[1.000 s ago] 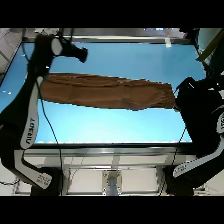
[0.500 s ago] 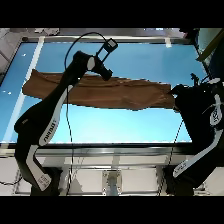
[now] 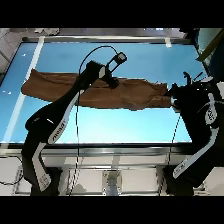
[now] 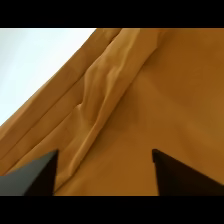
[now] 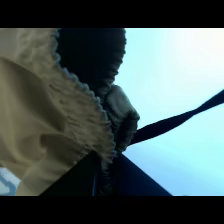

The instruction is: Fold the clothes and pants, and hang the long-sleeved shirts on hangers.

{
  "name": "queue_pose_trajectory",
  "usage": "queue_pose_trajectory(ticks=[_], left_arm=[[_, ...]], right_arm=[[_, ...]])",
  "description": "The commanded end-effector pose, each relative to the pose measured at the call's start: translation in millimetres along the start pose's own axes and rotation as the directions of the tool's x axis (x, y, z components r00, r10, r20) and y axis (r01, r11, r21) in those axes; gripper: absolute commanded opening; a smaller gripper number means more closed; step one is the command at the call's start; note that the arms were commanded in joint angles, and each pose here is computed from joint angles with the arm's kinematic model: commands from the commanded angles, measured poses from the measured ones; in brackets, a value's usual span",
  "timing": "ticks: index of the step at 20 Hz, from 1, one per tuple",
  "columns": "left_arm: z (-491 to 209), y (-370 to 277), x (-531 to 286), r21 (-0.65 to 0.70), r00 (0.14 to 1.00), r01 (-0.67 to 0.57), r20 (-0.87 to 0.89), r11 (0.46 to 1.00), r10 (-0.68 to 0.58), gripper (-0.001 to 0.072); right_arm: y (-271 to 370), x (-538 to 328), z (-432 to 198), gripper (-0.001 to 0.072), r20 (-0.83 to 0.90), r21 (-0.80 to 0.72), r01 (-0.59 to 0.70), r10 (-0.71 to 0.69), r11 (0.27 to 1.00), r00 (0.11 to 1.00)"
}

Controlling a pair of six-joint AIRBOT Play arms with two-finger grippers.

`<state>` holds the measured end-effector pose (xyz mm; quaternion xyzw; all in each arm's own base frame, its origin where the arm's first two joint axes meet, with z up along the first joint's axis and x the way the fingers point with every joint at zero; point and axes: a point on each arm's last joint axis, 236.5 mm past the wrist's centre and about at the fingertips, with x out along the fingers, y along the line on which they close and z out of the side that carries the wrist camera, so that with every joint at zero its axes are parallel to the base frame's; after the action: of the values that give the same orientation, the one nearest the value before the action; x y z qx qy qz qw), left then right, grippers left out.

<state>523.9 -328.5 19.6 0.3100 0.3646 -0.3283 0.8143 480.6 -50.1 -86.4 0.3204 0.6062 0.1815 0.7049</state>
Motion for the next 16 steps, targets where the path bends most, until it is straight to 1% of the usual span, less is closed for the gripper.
queue_pose_trajectory(ticks=[1, 2, 3, 5, 7, 9, 10, 11, 12, 14, 16], left_arm=[[-2.5, -4.3, 5.8, 0.004, 1.000, 0.007, -0.009, 1.000, -0.007, 0.0399], [-5.9, -6.3, 11.1, 0.003, 1.000, 0.013, -0.019, 1.000, -0.013, 0.0268], [-8.3, -11.8, 17.1, -0.007, 0.999, 0.031, -0.023, 0.999, -0.032, 0.0158], [-12.0, -34.8, 32.9, -0.067, 0.993, 0.117, -0.020, 0.991, -0.119, 0.0014], [-10.8, -68.0, 48.4, -0.157, 0.971, 0.239, 0.009, 0.958, -0.241, 0.0009], [-10.6, -99.1, 61.4, -0.238, 0.937, 0.346, 0.037, 0.907, -0.348, 0.0009], [-11.8, -107.3, 65.9, -0.259, 0.927, 0.371, 0.041, 0.892, -0.374, 0.0009], [-13.4, -110.9, 68.8, -0.264, 0.923, 0.378, 0.039, 0.887, -0.382, 0.0009], [-14.7, -108.2, 68.7, -0.256, 0.927, 0.368, 0.032, 0.894, -0.373, 0.0009], [-19.4, -76.6, 57.3, -0.219, 0.954, 0.295, 0.006, 0.930, -0.301, 0.0009], [-31.5, -20.0, 28.5, -0.195, 0.983, 0.166, -0.046, 0.967, -0.178, 0.0009]], right_arm=[[43.2, -25.0, -0.9, 0.0028, -0.014, -0.072, -0.083, 0.082, 0.994, 0.997], [59.0, -39.8, 6.5, 0.0028, 0.022, -0.107, -0.089, 0.092, 0.990, 0.996], [77.9, -54.8, 13.3, 0.0027, 0.058, -0.142, -0.103, 0.112, 0.985, 0.992], [130.0, -84.3, 24.3, 0.0027, 0.125, -0.224, -0.146, 0.177, 0.964, 0.976], [174.7, -97.7, 29.4, 0.0027, 0.153, -0.263, -0.145, 0.190, 0.954, 0.970], [211.0, -92.7, 29.0, 0.0026, 0.147, -0.269, -0.134, 0.178, 0.954, 0.973], [229.9, -85.3, 25.4, 0.0026, 0.133, -0.277, -0.141, 0.183, 0.950, 0.974], [246.0, -75.3, 19.8, 0.0026, 0.110, -0.290, -0.151, 0.190, 0.945, 0.976], [261.6, -62.8, 12.7, 0.0026, 0.085, -0.309, -0.161, 0.196, 0.937, 0.977], [292.1, -39.9, 5.1, 0.0027, 0.066, -0.330, -0.180, 0.213, 0.927, 0.975], [324.1, -18.7, 5.2, 0.0027, 0.092, -0.359, -0.193, 0.240, 0.913, 0.966]])
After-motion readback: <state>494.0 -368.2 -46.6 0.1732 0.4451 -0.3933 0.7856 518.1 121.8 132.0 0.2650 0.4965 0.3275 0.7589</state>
